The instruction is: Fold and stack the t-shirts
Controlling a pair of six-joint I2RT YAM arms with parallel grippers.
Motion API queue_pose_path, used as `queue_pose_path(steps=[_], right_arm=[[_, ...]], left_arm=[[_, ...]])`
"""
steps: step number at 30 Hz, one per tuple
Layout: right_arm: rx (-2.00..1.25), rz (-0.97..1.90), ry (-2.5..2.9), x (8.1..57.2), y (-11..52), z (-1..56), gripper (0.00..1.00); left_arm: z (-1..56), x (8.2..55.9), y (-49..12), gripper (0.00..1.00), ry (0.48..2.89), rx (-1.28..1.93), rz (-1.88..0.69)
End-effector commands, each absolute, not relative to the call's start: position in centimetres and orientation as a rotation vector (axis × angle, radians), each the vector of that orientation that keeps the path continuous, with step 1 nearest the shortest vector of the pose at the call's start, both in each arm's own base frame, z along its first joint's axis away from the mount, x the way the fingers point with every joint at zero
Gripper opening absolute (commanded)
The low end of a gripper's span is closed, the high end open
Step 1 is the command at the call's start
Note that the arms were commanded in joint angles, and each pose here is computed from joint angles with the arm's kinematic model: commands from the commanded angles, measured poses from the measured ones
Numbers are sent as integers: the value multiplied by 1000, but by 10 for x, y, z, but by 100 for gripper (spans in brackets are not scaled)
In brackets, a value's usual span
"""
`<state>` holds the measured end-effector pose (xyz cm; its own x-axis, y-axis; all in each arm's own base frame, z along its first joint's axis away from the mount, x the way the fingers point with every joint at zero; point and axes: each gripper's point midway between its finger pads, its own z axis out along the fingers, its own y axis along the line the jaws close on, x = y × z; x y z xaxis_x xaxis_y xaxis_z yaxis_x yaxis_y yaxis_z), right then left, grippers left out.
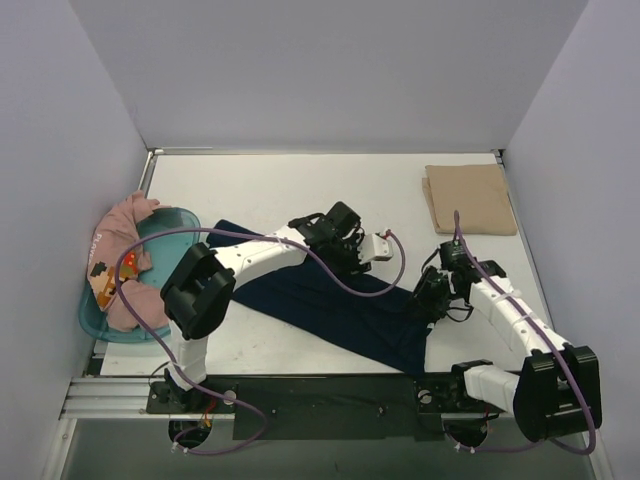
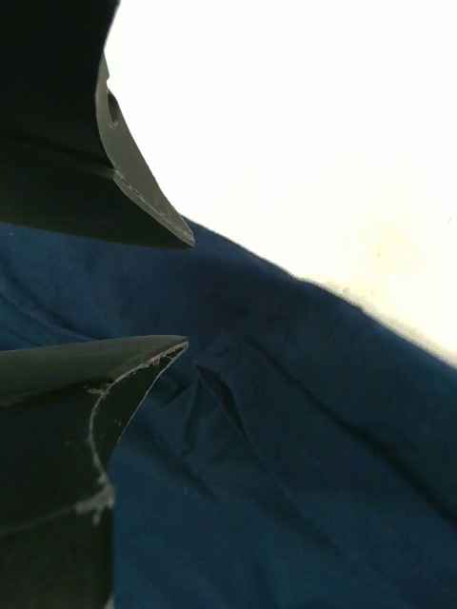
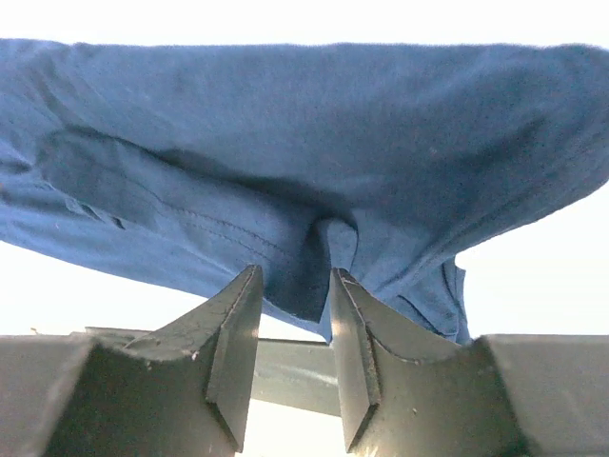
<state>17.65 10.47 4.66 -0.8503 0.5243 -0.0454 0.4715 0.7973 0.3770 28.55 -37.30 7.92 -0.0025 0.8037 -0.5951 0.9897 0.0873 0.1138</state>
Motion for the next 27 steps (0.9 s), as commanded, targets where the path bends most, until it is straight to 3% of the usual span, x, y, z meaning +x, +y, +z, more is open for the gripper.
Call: queue_pose_path(steps=[1,6,12,17,20,27], right_arm=[[796,380,2736,196,83,70,30],[669,362,2667,186,86,87,24],[524,410,2744,159,116,75,0],[376,435,2764,180,140,61,0],[328,308,2798,206,139,54,0],[475,88,2918,221,97,22,0]], left_arm=[[122,316,-391,52,1846,1570,-462],[139,293,-384,49,1844,1668,-587],[122,259,-361,46,1878,1829,-665],[127,269,-353,46,1903,1788,-646],[131,281,-338,46,1926,1764,-598],[102,342,-256,46,2133,1547,-298]])
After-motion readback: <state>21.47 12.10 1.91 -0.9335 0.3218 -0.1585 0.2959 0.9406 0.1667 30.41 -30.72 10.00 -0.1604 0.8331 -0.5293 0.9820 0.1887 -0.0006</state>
